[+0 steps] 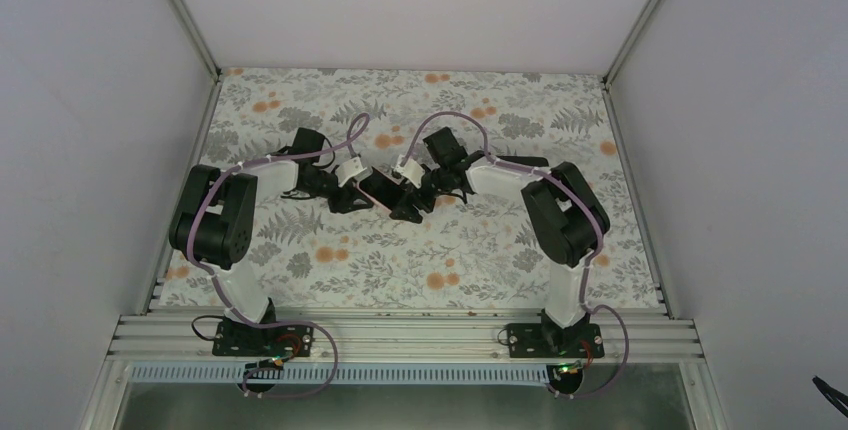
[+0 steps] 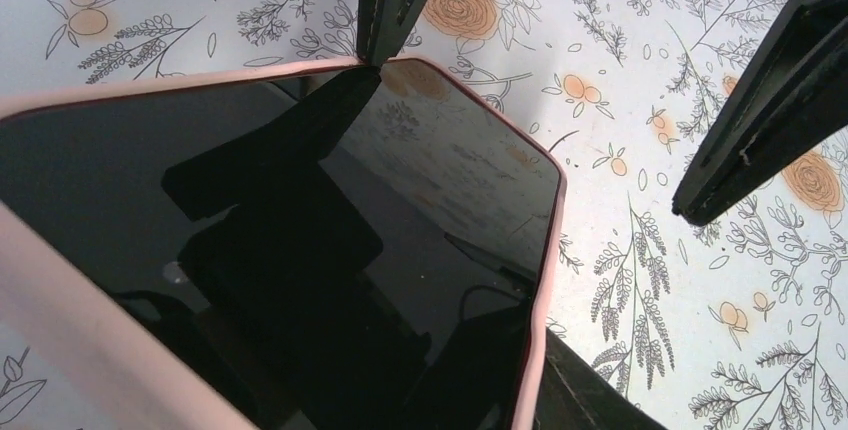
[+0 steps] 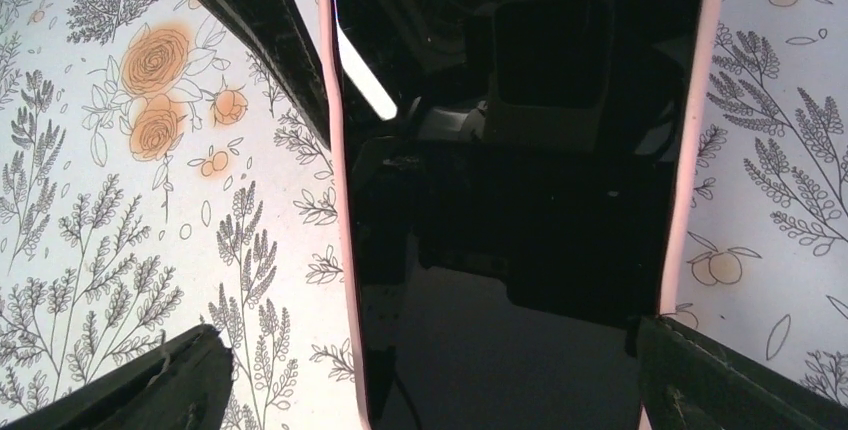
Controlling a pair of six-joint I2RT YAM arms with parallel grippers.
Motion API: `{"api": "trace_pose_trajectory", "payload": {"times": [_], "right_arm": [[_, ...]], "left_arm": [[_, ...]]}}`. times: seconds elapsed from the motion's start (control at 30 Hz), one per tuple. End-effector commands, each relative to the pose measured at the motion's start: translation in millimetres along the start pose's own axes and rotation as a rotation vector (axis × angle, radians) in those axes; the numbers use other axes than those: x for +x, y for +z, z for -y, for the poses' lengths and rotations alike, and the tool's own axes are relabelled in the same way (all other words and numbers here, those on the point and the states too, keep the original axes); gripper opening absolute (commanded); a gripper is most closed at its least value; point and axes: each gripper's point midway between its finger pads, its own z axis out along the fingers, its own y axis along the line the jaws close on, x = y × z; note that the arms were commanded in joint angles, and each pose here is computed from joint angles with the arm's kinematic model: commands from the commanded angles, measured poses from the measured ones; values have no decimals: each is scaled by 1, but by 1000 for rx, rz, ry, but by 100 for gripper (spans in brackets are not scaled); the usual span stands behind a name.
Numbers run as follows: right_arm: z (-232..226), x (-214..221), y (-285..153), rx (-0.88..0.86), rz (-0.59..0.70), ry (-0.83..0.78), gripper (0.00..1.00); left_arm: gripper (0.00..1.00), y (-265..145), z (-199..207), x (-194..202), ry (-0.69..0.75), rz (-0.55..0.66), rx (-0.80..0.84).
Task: Take the phone out of the phone case
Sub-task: Pick up the phone at the center of the board.
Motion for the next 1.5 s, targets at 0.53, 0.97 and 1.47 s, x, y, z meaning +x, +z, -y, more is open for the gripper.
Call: {"api": "trace_pose_trajectory", "payload": {"times": [0.53,0.97,1.47], "right_arm": [[9,-17,3,71,-2,-47,100],[17,-16,-6,94,-2,-37,100],[13,-8,12,-3,-44,3,100]], "left_arm": [[40,0,-4,-17,57,39,-12],[40,1,-6,-13,59,30,-18],[40,1,-9,-13,64,27,-34]]}}
